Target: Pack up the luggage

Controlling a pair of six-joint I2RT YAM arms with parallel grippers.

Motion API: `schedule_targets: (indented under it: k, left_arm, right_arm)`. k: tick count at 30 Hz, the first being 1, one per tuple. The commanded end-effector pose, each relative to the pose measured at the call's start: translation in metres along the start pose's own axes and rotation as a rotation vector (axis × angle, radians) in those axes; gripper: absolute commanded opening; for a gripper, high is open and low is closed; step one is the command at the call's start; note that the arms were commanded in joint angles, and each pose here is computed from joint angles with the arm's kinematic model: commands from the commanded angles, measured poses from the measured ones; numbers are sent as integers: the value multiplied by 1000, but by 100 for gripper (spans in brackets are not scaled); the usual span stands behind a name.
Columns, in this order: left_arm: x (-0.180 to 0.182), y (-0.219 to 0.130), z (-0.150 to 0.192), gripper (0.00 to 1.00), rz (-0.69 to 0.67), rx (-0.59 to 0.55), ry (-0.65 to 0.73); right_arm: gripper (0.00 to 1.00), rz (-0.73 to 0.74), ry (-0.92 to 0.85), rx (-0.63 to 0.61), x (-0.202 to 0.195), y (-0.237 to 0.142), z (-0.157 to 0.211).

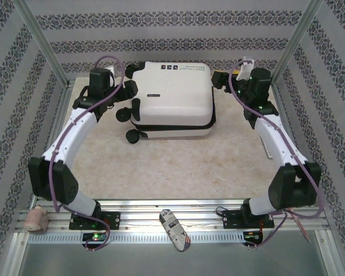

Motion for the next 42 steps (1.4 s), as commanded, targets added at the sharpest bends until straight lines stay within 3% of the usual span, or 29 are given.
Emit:
schedule_targets:
  k: [1, 7, 16, 26, 34, 37, 42]
  left_arm:
    - [7, 8, -14, 85, 41, 68, 14]
    - [19, 41, -22, 83, 96, 151, -17]
    - [21, 67, 7, 77, 223, 233, -116]
    - [-23, 50, 64, 77, 389, 291, -109]
    - [-63, 21, 129, 77, 405, 325, -45]
    - [-84, 11, 156, 77, 474, 349, -71]
    - [-132, -15, 192, 76, 571, 349, 2]
  right_arm:
    - [89, 1, 132, 207, -14, 20, 31]
    - [92, -86, 246, 307, -25, 58, 58]
    - [94, -187, 316, 343, -26, 76, 81]
    - [94, -210, 293, 376, -23, 57, 90]
    - [95, -158, 293, 354, -39, 34, 79]
    - [95, -119, 286, 338, -48, 28, 74]
    - [96, -101, 284, 349, -66, 36, 62]
Point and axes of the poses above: each hand's point on the last joint's axis, 136 mm out from that joint toward the fingers, its own y axis out along the fingers, its own x axis along the line the jaws close on, z = x × y, the point moved 9 cm from there along -y, back along the fingers, and after that the axes turned 7 degrees about -y, right-handed, at the moved point
